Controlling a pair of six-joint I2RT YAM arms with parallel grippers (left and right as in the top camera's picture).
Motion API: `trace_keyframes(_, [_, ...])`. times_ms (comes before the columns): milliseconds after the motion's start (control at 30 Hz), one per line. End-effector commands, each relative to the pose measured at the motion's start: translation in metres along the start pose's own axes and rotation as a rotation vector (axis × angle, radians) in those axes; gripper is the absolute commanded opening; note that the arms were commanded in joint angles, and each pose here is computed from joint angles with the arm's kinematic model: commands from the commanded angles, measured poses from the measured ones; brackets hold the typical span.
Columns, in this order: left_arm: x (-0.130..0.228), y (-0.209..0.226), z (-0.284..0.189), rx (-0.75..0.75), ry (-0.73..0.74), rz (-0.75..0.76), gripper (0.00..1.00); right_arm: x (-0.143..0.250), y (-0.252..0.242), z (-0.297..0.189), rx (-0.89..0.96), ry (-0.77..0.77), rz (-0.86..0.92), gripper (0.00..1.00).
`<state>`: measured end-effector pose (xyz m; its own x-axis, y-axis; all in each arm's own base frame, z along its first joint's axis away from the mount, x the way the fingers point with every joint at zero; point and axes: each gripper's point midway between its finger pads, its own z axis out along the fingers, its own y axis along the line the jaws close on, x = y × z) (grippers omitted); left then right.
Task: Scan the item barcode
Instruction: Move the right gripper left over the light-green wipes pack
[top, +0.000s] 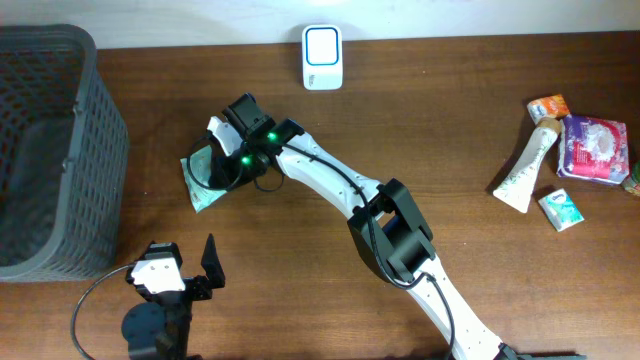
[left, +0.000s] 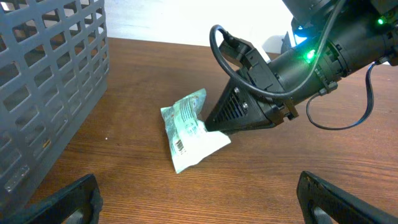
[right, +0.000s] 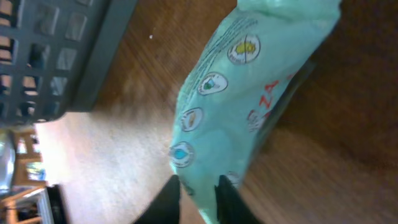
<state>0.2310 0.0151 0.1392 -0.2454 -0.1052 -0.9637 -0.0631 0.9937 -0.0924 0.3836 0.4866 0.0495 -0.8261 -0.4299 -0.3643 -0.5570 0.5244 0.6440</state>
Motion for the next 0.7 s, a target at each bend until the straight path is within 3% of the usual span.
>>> trace_keyframes(0, [0.001, 0.002, 0.0, -0.01, 0.003, -0.01, 0.99, 0.005, -0.023, -0.001, 0.055, 0.01, 0.062, 0.04])
trace_keyframes(300, [0.001, 0.002, 0.0, -0.01, 0.003, -0.01, 0.99, 0.019, -0.087, -0.073, 0.282, 0.059, 0.268, 0.04])
trace_keyframes(433, [0.001, 0.002, 0.0, -0.01, 0.003, -0.01, 0.99, 0.01, -0.051, -0.087, 0.103, 0.065, 0.137, 0.04])
trace_keyframes(467, [0.001, 0.002, 0.0, -0.01, 0.003, -0.01, 0.99, 0.004, -0.041, -0.087, 0.047, 0.048, 0.119, 0.22])
trace_keyframes(500, [0.001, 0.002, 0.0, -0.01, 0.003, -0.01, 0.99, -0.002, -0.032, -0.086, 0.001, 0.03, 0.098, 0.52])
trace_keyframes(533, [0.001, 0.002, 0.0, -0.01, 0.003, -0.01, 0.99, -0.008, -0.025, -0.086, -0.041, 0.01, 0.073, 0.74])
trace_keyframes(567, [0.001, 0.002, 0.0, -0.01, 0.003, -0.01, 0.99, -0.015, -0.019, -0.084, -0.066, -0.013, 0.064, 0.83])
trace_keyframes(667, [0.001, 0.002, 0.0, -0.01, 0.003, -0.01, 0.99, -0.031, -0.01, -0.078, -0.078, -0.071, 0.089, 0.98])
